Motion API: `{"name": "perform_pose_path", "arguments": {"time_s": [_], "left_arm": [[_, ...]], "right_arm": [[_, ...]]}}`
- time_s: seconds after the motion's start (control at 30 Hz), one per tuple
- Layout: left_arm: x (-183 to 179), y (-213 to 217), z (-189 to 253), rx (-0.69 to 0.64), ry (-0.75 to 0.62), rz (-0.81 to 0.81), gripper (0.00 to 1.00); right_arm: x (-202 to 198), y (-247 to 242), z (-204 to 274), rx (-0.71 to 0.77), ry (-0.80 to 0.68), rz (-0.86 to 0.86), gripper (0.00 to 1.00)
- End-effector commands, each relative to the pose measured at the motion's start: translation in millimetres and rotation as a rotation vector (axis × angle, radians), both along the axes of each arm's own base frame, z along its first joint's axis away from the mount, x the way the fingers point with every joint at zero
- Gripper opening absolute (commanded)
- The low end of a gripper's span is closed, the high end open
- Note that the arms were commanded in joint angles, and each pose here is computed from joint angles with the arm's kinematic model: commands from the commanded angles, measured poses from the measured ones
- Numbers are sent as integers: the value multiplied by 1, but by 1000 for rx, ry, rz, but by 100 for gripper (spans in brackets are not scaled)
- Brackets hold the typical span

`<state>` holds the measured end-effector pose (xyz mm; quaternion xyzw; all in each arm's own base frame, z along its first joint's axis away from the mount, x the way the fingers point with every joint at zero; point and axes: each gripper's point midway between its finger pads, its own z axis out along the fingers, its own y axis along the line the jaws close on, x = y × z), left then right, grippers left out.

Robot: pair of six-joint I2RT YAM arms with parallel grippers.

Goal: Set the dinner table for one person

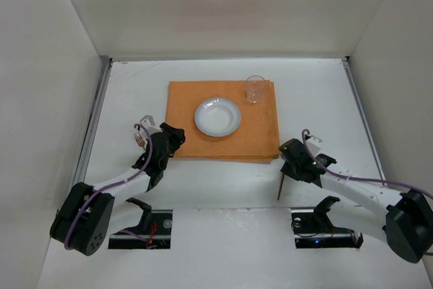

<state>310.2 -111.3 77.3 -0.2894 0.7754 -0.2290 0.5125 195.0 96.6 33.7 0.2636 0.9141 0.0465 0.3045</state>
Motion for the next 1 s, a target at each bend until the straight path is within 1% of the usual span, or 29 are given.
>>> {"name": "perform_pose_path", "arguments": {"time_s": [0.0, 0.2, 0.23, 0.4, 0.43, 0.67, 0.77, 0.83, 0.9, 0.97], "left_arm": [[5, -1, 17, -38, -62, 6, 45], [6, 4, 16, -40, -60, 19, 45], [5, 3, 16, -39, -62, 17, 45], [6, 5, 14, -39, -56, 21, 45], [6, 5, 14, -37, -56, 24, 45], [8, 4, 10, -43, -38, 20, 45], [7, 7, 10, -49, -40, 26, 45], [7, 8, 13, -58, -49, 28, 45], [6, 7, 12, -51, -48, 28, 45], [7, 7, 9, -52, -35, 26, 45]], "right_arm": [[-2, 13, -1, -2, 40, 44, 31], [4, 20, -4, -47, 75, 118, 27], [5, 21, -4, -52, 77, 128, 24], [5, 21, -4, -52, 77, 128, 24], [4, 14, 2, -85, 74, 120, 8], [12, -6, 41, -192, 24, 113, 7], [31, 3, 74, -182, -63, 129, 7], [55, 22, 97, -171, -149, 211, 7], [76, 43, 110, -154, -198, 279, 7], [95, 71, 112, -120, -208, 349, 7]]}}
